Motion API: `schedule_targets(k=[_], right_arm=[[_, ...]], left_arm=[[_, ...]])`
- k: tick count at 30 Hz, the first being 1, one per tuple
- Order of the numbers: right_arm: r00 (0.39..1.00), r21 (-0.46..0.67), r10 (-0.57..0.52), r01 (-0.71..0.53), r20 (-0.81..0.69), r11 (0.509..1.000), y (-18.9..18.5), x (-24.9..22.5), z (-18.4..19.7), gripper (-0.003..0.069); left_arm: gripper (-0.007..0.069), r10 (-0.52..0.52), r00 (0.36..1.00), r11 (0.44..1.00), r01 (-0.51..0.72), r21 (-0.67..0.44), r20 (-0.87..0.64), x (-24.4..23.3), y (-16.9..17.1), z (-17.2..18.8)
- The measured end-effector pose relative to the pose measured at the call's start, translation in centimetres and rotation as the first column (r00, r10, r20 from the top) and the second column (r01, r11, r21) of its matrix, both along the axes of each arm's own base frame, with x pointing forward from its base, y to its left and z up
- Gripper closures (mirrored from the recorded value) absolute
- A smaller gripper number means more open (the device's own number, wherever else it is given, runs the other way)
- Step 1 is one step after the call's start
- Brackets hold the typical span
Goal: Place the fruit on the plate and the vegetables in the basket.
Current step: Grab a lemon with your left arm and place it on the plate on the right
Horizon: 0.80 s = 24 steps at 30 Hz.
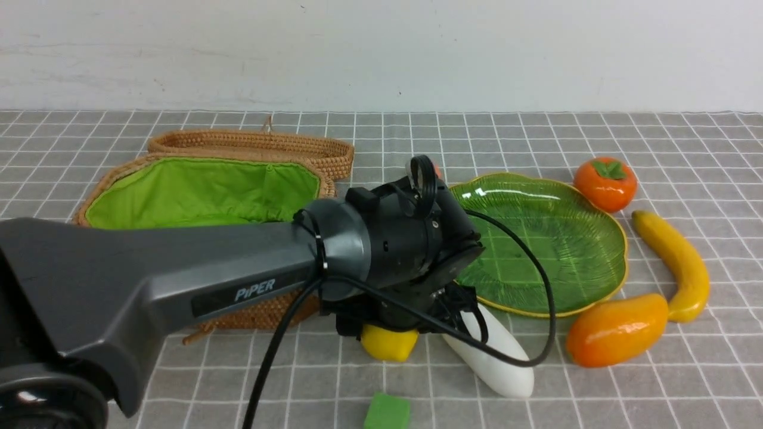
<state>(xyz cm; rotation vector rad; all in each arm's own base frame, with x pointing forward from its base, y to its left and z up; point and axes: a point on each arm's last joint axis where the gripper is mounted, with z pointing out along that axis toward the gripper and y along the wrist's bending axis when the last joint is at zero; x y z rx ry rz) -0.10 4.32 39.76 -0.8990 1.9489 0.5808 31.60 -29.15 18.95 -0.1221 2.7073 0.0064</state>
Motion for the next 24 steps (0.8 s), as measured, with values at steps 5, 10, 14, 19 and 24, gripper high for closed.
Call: schedule_targets(k=[5, 10, 14, 19, 24], right_arm=[[1.000, -0.008, 0.011, -0.011, 0.012, 1.000, 0.0, 0.0, 0.0, 0.0424], [1.000, -0.007, 0.013, -0.013, 0.012, 1.000, 0.0, 0.0, 0.0, 0.0424], [1.000, -0.005, 0.015, -0.015, 0.012, 1.000, 0.0, 0.0, 0.0, 0.0424], [1.000, -0.005, 0.015, -0.015, 0.012, 1.000, 0.0, 0.0, 0.0, 0.0424], [1.000, -0.007, 0.013, -0.013, 0.013, 1.000, 0.0, 0.0, 0.0, 0.0424]], left_arm=[[0.0038, -0.005, 1.000, 1.000, 0.005, 0.007, -0.002, 0.1, -0.2, -0.5], [0.0038, -0.012, 1.000, 1.000, 0.012, 0.013, -0.003, 0.3, -0.3, -1.1], [0.0061, -0.015, 1.000, 1.000, 0.015, 0.018, 0.002, 0.3, -0.3, -1.1], [0.0062, -0.019, 1.000, 1.000, 0.019, 0.024, 0.007, 0.4, -0.3, -1.2], [0.0062, -0.028, 0.999, 0.998, 0.027, 0.054, 0.024, 0.5, 0.0, -0.9]])
